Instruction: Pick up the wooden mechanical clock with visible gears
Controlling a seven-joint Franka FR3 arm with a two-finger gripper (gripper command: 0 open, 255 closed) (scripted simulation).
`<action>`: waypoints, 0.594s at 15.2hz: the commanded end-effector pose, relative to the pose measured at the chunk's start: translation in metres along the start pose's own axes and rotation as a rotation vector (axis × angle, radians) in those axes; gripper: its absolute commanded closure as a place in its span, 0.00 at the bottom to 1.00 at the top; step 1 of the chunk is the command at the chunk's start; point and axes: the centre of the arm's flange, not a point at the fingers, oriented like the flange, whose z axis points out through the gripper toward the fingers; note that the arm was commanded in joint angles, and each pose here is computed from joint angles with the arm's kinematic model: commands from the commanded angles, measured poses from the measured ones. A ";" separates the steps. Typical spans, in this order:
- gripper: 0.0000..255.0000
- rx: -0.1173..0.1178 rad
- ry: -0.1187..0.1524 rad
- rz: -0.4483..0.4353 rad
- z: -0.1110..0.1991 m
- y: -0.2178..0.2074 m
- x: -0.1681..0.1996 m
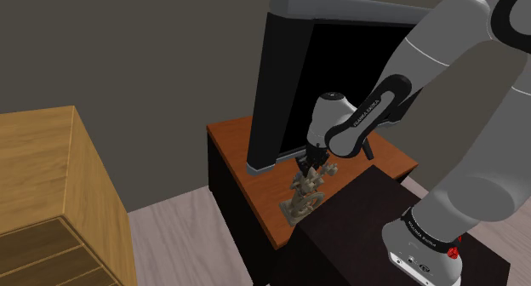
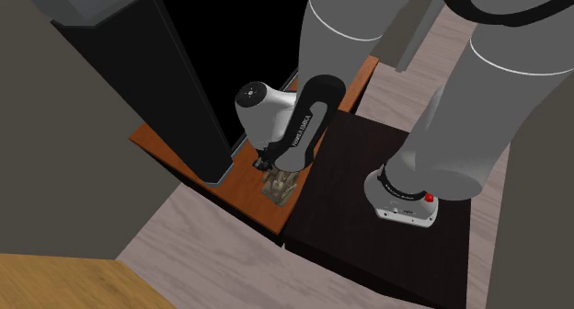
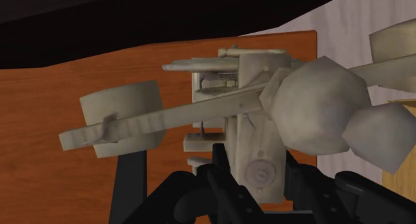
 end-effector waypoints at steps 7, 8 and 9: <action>1.00 0.000 -0.002 0.000 -0.036 0.002 -0.003; 1.00 0.000 -0.002 0.000 -0.041 0.002 -0.003; 1.00 0.000 -0.002 0.000 -0.047 0.002 -0.003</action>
